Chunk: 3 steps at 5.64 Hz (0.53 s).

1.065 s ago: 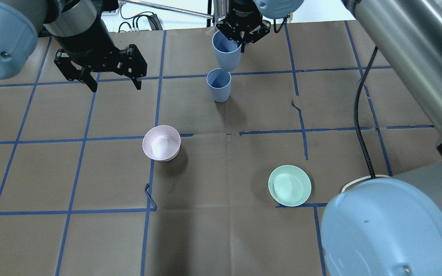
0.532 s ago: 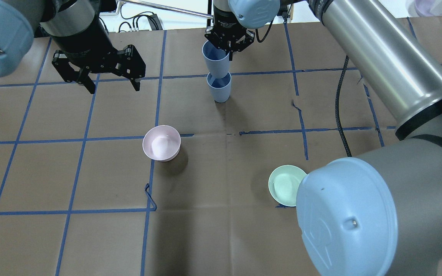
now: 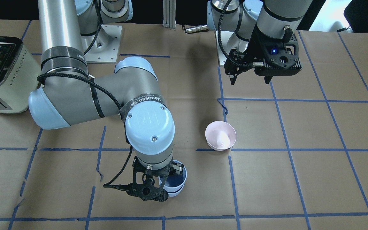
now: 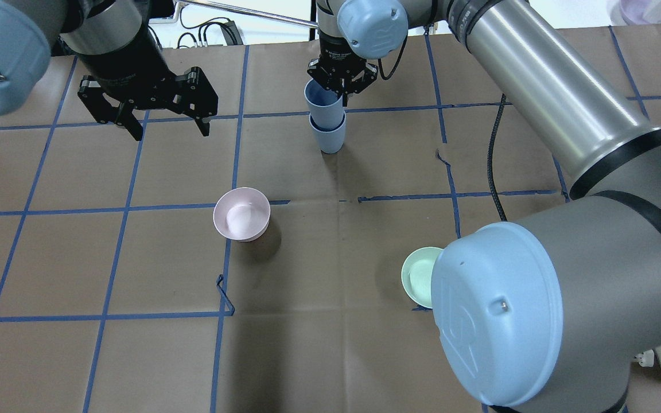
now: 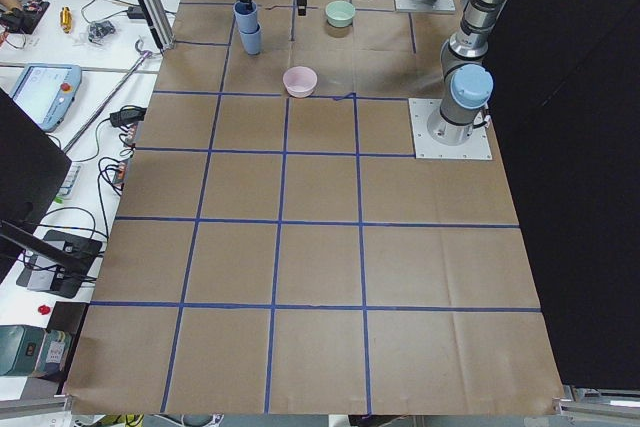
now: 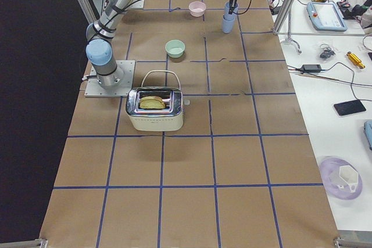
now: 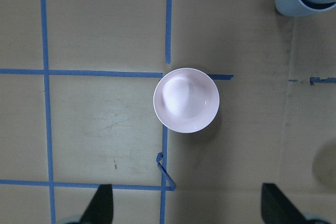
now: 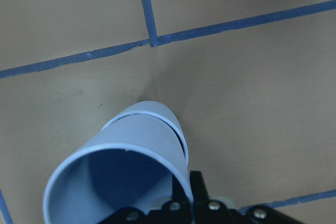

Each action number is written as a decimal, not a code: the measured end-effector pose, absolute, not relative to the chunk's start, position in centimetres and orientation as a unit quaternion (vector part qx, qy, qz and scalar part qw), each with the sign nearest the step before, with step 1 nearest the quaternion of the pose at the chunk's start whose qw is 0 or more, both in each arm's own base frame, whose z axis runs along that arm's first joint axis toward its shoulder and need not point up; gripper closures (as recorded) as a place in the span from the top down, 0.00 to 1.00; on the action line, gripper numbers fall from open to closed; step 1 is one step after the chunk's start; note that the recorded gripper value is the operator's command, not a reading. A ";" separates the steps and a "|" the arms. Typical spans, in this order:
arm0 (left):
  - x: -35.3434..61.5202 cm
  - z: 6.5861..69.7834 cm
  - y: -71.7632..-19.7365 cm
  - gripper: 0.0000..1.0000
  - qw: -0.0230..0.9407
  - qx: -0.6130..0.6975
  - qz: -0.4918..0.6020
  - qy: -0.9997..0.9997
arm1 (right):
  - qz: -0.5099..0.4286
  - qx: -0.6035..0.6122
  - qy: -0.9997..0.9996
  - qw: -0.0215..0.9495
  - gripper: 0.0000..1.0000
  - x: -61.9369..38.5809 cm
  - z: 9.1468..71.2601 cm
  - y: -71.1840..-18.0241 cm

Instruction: Stack blue cups with both arms

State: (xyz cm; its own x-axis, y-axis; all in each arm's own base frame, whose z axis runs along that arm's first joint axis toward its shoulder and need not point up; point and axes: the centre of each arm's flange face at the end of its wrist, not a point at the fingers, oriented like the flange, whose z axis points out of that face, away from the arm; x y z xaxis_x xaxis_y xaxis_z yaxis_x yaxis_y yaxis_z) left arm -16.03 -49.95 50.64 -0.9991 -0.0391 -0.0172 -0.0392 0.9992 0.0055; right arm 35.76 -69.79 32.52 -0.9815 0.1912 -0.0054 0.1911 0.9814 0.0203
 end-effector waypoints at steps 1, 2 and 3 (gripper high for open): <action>-16.0 50.6 -50.0 0.99 0.009 -0.020 0.003 1.000 | 0.004 0.098 0.995 0.006 1.00 35.8 31.4 -70.1; -16.0 50.6 -50.0 0.99 0.009 -0.020 0.003 1.000 | -0.004 0.100 0.995 0.010 1.00 35.8 31.4 -70.3; -16.0 50.6 -50.0 0.99 0.009 -0.020 0.003 1.000 | -0.010 0.102 0.995 0.021 1.00 35.7 33.1 -70.0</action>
State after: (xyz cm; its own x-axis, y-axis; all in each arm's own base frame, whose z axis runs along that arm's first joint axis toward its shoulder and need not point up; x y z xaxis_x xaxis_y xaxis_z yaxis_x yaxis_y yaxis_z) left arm -16.03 -49.95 50.64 -0.9990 -0.0402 -0.0179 -0.0403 0.9992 0.0055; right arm 35.65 -70.05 33.14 -0.9783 0.2027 -0.0433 0.2035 0.9790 -0.0148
